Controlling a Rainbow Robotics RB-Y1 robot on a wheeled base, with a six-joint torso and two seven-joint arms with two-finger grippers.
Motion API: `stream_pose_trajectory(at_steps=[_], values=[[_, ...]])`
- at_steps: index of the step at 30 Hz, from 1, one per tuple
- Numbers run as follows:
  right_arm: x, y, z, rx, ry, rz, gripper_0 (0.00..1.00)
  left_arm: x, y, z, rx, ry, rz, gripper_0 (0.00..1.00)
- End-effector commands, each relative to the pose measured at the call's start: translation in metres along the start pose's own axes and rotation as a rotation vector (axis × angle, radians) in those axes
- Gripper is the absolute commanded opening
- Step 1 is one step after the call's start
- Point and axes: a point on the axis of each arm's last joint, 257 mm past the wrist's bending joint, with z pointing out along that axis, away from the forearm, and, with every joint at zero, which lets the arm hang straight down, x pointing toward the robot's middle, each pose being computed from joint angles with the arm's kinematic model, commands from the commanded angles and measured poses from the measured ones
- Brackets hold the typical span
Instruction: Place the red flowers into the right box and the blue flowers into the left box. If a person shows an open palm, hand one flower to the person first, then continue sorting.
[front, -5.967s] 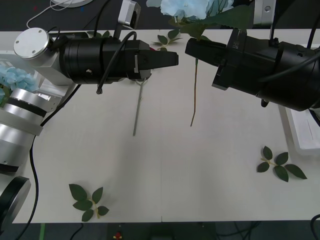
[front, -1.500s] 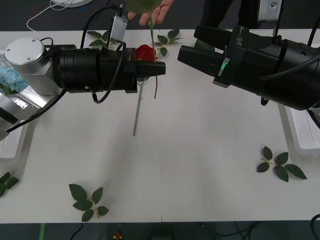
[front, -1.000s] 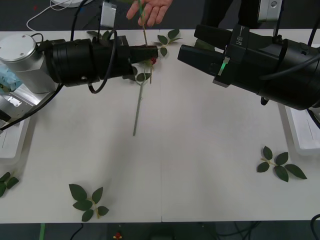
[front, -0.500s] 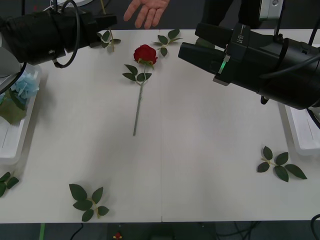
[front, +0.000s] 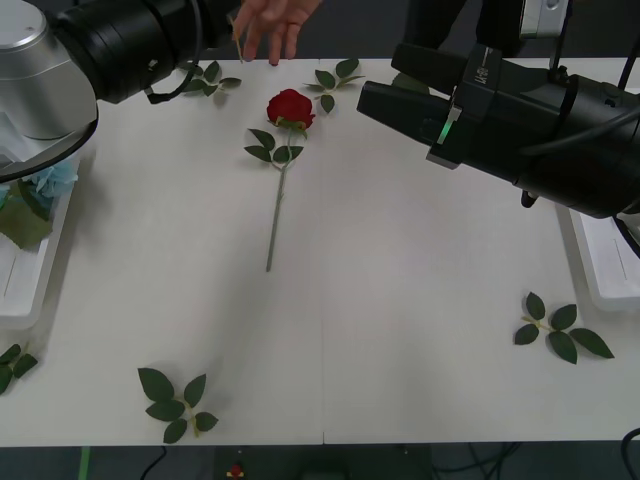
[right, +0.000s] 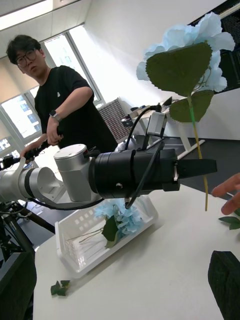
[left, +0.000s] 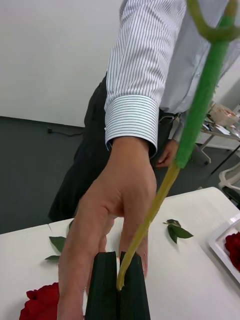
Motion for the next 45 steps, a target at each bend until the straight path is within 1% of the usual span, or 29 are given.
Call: stream_pose_trajectory(at_steps=[1, 8, 13, 26, 30, 36, 38, 42, 43, 44, 45], values=[[-0.005, 0.014, 0.002, -0.025, -0.015, -0.01, 1.0, -0.04, -0.013, 0.009, -0.009, -0.044, 0.1, 0.0], [-0.006, 0.014, 0.002, -0.025, -0.018, -0.012, 1.0, -0.05, -0.011, 0.027, -0.064, -0.084, 0.083, 0.0], [-0.007, 0.014, 0.001, -0.024, -0.02, -0.013, 1.0, -0.045, -0.005, 0.042, -0.088, -0.091, 0.066, 0.0], [-0.007, 0.011, -0.003, -0.019, 0.0, -0.022, 1.0, -0.043, 0.001, 0.045, -0.104, -0.092, 0.074, 0.0], [-0.008, 0.007, -0.016, -0.021, 0.056, -0.052, 1.0, -0.042, 0.002, 0.045, -0.104, -0.091, 0.074, 0.0], [-0.014, -0.003, -0.055, -0.008, 0.213, -0.057, 1.0, -0.043, 0.003, 0.044, -0.106, -0.09, 0.072, 0.0], [-0.014, -0.006, -0.063, 0.0, 0.245, -0.06, 1.0, -0.043, 0.003, 0.044, -0.106, -0.09, 0.072, 0.0], [-0.013, -0.016, -0.084, 0.029, 0.338, -0.094, 1.0, -0.043, 0.003, 0.044, -0.106, -0.09, 0.072, 0.0], [-0.012, -0.02, -0.092, 0.038, 0.37, -0.102, 1.0, -0.043, 0.003, 0.044, -0.106, -0.09, 0.072, 0.06], [-0.011, -0.024, -0.098, 0.048, 0.397, -0.11, 1.0, -0.043, 0.003, 0.044, -0.106, -0.09, 0.072, 0.61], [-0.01, -0.026, -0.102, 0.053, 0.411, -0.111, 1.0, -0.043, 0.003, 0.044, -0.106, -0.09, 0.072, 0.77]])
